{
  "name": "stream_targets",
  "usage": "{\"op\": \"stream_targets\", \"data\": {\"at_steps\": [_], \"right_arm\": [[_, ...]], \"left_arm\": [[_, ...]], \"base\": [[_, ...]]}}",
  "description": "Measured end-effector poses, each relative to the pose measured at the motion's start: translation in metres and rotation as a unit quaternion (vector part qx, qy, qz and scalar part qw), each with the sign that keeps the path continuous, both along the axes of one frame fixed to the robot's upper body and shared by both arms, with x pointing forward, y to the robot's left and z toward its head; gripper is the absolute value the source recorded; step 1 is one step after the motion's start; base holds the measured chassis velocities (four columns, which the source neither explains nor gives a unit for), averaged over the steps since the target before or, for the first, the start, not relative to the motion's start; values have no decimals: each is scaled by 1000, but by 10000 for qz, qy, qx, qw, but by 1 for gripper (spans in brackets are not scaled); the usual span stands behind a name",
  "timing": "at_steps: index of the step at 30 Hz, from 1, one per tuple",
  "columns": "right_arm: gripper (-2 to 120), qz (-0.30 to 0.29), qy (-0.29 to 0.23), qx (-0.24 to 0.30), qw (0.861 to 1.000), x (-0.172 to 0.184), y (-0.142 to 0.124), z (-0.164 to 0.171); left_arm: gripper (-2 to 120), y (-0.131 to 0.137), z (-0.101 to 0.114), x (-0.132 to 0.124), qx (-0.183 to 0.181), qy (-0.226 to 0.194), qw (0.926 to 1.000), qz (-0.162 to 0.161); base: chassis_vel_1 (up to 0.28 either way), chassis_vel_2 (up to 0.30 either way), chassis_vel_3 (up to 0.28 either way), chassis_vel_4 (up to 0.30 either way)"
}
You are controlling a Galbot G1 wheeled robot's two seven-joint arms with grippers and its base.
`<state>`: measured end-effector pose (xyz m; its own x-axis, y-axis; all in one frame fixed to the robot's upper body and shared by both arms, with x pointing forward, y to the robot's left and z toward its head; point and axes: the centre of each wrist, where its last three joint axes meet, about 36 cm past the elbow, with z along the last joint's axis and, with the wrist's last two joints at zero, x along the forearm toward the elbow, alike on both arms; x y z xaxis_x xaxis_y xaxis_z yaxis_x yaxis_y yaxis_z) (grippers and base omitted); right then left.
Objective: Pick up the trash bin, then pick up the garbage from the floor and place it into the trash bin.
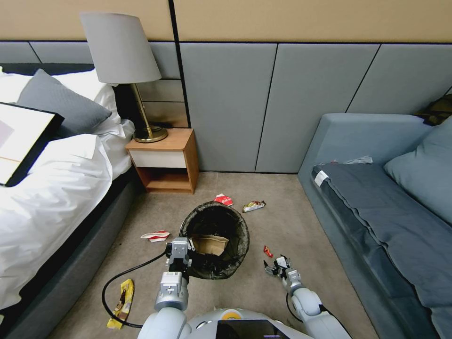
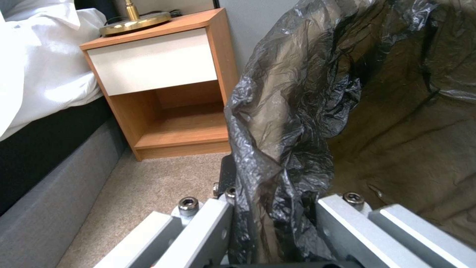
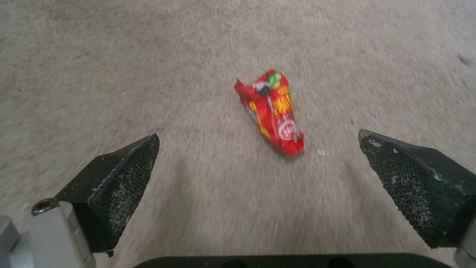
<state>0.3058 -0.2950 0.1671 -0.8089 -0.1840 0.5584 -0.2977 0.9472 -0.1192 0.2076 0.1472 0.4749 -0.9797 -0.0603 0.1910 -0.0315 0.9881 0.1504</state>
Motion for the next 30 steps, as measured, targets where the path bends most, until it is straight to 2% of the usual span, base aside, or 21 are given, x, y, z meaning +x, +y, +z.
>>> {"op": "stream_targets", "data": {"at_steps": [30], "right_arm": [[100,57,-30,-21,10000,33,-5,-21]], "left_arm": [[1,1,-1,-2,38,20,10000,64]], "base": [[0,0,0,0]]}}
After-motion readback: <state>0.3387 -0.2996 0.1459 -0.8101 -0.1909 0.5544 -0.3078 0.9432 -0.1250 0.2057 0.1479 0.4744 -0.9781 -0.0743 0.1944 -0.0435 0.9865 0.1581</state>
